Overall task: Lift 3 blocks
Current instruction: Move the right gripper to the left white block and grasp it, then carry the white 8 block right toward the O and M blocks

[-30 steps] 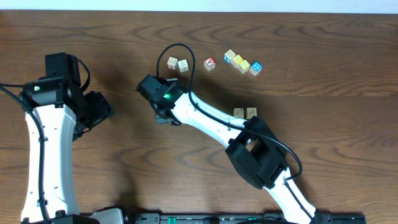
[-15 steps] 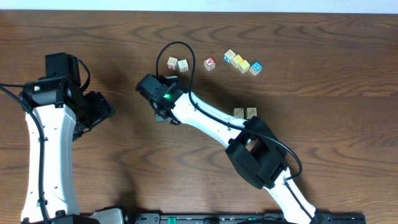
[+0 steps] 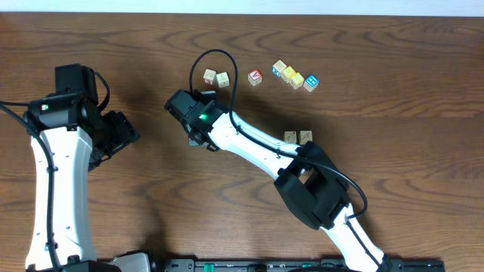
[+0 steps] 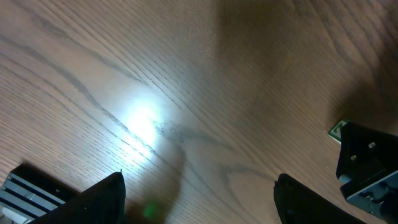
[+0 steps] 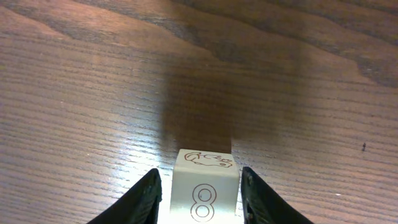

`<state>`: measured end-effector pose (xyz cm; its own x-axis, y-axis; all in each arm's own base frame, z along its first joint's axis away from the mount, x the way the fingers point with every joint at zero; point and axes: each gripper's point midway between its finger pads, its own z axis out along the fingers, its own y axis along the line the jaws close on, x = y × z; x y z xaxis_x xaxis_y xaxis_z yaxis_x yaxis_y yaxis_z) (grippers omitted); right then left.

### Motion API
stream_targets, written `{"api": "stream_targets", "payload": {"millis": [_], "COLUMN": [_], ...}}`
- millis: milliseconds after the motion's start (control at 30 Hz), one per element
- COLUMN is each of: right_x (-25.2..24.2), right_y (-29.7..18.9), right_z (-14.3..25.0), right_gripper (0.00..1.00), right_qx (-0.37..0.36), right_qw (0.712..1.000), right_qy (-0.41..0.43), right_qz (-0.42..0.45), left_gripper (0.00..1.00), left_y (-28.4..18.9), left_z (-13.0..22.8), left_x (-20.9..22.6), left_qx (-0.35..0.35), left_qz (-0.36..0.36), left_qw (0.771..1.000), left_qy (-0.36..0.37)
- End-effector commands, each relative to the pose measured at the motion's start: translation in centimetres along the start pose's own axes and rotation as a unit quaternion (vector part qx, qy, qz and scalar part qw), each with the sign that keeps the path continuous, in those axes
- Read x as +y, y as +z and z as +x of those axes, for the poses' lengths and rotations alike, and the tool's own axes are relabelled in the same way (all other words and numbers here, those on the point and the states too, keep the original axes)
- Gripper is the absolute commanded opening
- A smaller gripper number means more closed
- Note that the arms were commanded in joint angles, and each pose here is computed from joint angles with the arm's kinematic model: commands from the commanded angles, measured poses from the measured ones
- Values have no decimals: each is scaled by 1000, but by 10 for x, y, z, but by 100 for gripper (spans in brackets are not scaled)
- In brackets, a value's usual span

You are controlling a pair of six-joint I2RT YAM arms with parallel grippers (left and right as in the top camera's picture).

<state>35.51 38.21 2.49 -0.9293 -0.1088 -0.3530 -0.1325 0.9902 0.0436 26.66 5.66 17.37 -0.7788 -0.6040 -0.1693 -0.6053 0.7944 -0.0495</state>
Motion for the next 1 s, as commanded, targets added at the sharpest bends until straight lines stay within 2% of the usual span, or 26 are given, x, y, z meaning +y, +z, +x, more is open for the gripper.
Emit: {"api": "stream_targets", "payload": {"millis": [0,533,967], "right_x": [-5,-7,-13], "right_y": [7,14,11], "right_z": [4,11,11], "right_gripper": [39,39,28], "right_qx": [0,5,5], "right_qw": [1000,1000,999], "right_qy": [2,8,-26], "right_qz": [15,17,29], "left_gripper": [77,77,77], "left_y": [-5,-5,-5], "left_z": [-3,-3,-3], "left_x": [1,1,1], "left_qx": [-8,-8,-8], "left_qz": [0,0,0], "left_qw": [1000,1000,1000], "left_qy": [-7,-7,-7]}}
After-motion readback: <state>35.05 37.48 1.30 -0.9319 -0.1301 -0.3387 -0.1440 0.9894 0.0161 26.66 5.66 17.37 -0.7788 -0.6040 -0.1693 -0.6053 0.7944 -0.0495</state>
